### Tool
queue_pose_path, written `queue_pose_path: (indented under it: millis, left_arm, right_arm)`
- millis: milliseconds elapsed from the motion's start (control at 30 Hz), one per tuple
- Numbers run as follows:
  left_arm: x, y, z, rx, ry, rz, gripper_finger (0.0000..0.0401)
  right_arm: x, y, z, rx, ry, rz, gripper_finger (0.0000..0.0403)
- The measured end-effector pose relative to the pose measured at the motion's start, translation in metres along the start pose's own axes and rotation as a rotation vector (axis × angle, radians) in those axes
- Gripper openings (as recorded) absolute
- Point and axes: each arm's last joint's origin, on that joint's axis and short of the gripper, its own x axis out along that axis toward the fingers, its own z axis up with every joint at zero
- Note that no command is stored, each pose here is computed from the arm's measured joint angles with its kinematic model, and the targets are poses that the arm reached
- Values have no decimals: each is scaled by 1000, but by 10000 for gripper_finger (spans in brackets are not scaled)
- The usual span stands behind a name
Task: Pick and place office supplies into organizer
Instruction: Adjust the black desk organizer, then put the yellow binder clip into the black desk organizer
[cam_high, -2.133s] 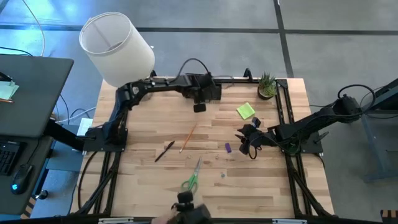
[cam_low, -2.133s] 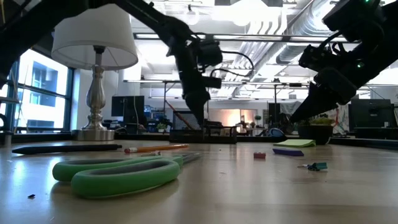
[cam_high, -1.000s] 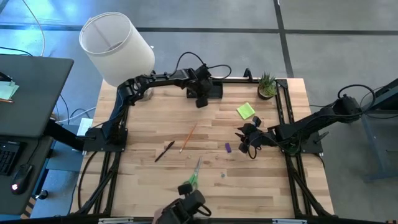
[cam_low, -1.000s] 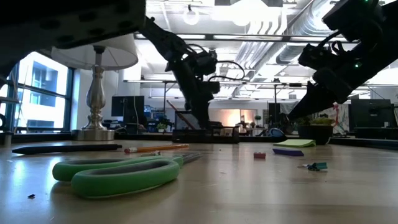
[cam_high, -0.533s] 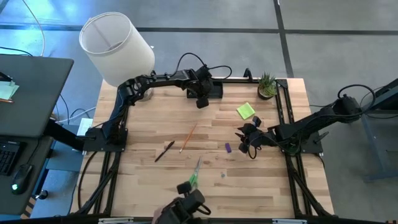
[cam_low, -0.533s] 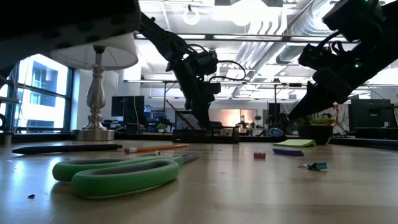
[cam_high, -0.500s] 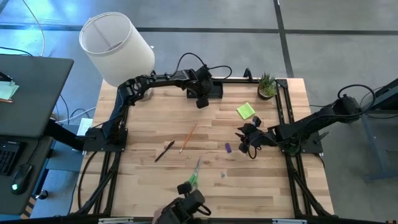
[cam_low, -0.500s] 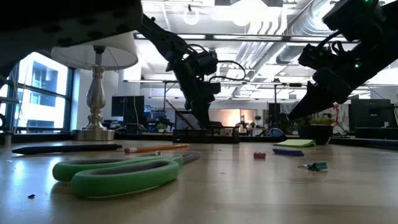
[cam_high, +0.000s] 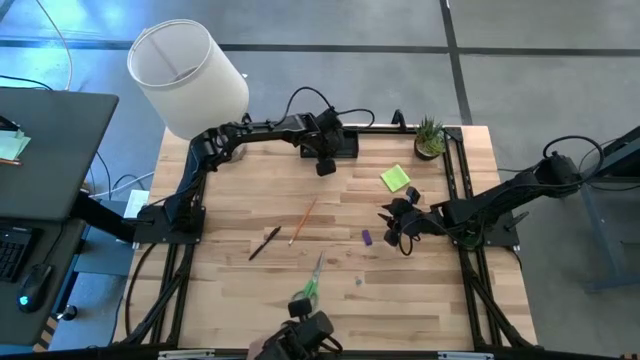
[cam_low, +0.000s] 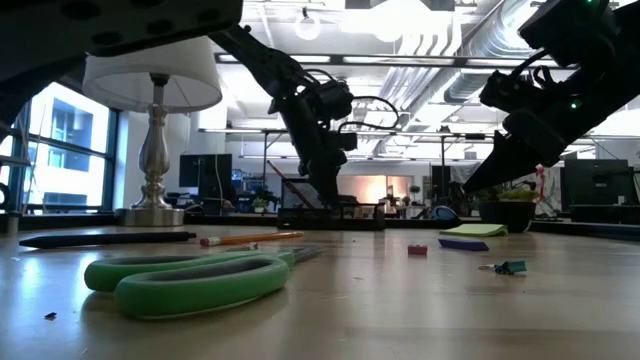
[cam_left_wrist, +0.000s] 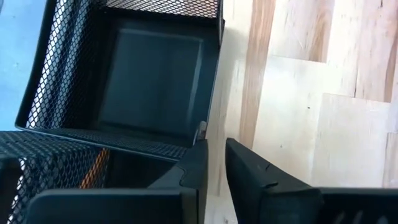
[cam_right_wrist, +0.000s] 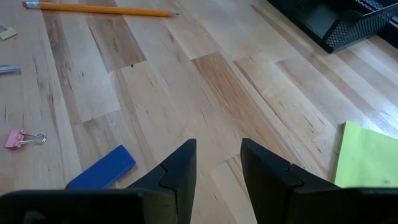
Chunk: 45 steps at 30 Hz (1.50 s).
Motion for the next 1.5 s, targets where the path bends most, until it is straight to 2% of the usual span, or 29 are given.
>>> queue_pose_path:
  millis: [267, 500, 767, 1033, 1300, 1500]
  left_arm:
    - [0, -2, -3, -5, 27, -16, 77]
    - [-3, -5, -3, -3, 44, -24, 83]
    - [-41, -17, 28, 34, 38, -45, 80]
    - [-66, -56, 42, 86, 111, -99, 61]
    - [-66, -112, 21, 138, 390, -91, 19]
    - [-64, -144, -5, 155, 506, -108, 1]
  right_arm:
    - [0, 0, -1, -4, 5, -2, 119]
    - [0, 0, -1, -4, 5, -2, 119]
    - [0, 0, -1, 4, 7, 2, 119]
    - [0, 0, -4, 27, 61, 48, 119]
    - [-4, 3, -11, 46, 113, 66, 119]
    - [-9, 10, -14, 51, 93, 71, 119]
